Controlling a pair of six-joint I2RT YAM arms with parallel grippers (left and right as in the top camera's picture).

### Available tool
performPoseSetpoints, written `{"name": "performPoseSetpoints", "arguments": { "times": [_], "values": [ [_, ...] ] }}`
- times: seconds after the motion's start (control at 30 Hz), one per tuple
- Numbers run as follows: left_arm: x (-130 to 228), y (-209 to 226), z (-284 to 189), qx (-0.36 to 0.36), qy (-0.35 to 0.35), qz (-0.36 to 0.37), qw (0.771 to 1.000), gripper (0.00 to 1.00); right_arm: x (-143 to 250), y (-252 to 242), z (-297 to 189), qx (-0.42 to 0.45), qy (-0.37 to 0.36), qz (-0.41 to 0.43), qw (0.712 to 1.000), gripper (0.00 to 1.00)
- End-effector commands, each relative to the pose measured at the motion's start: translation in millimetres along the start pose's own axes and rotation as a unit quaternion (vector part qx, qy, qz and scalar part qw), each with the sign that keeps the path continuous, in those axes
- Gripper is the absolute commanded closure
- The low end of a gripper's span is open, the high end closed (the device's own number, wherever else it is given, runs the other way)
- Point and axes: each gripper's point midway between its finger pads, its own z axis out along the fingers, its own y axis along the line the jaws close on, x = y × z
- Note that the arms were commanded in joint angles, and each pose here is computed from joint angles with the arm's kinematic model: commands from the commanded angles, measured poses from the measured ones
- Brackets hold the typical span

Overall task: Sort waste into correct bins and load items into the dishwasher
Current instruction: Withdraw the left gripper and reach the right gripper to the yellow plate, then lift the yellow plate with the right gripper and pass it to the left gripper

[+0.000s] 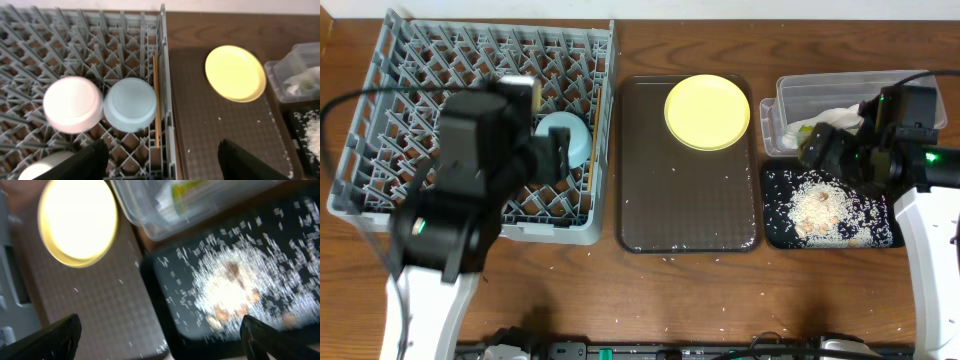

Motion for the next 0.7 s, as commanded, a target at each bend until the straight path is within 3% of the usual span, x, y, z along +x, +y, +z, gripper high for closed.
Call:
{"name": "performPoseSetpoints", "arguments": {
  "times": [0.0,0.03,0.1,0.23,0.33,0.47,0.67],
  "values": [
    [7,1,-20,-0.001,-0.006,0.001,1.0,0.27,-10,13,-7,-0.034,-0.019,0.004,0.999,0.01],
    [12,2,-25,-0.002,-0.003,0.001,1.0,0.26,-10,17,-8,-0.045,-0.018,0.003,0.999,0.01],
    [20,2,-34,-0.003,0.004,0.0,1.0,0.26,-7,40,-9,-0.104,-0.006,-0.01,0.995,0.13],
    [27,3,-41,-0.003,0.01,-0.003,1.0,0.23,16,88,-3,-0.171,0.034,-0.06,0.983,0.24],
    [25,3,-41,-0.003,0.006,-0.007,1.0,0.19,32,94,21,-0.104,0.048,-0.028,0.993,0.32],
    [25,3,-37,-0.004,0.011,-0.007,1.0,0.19,52,102,59,-0.022,0.054,0.069,0.996,0.34],
    [34,5,-28,-0.008,0.039,-0.009,0.999,0.18,49,113,126,0.038,-0.001,0.118,0.992,0.34]
  ]
}}
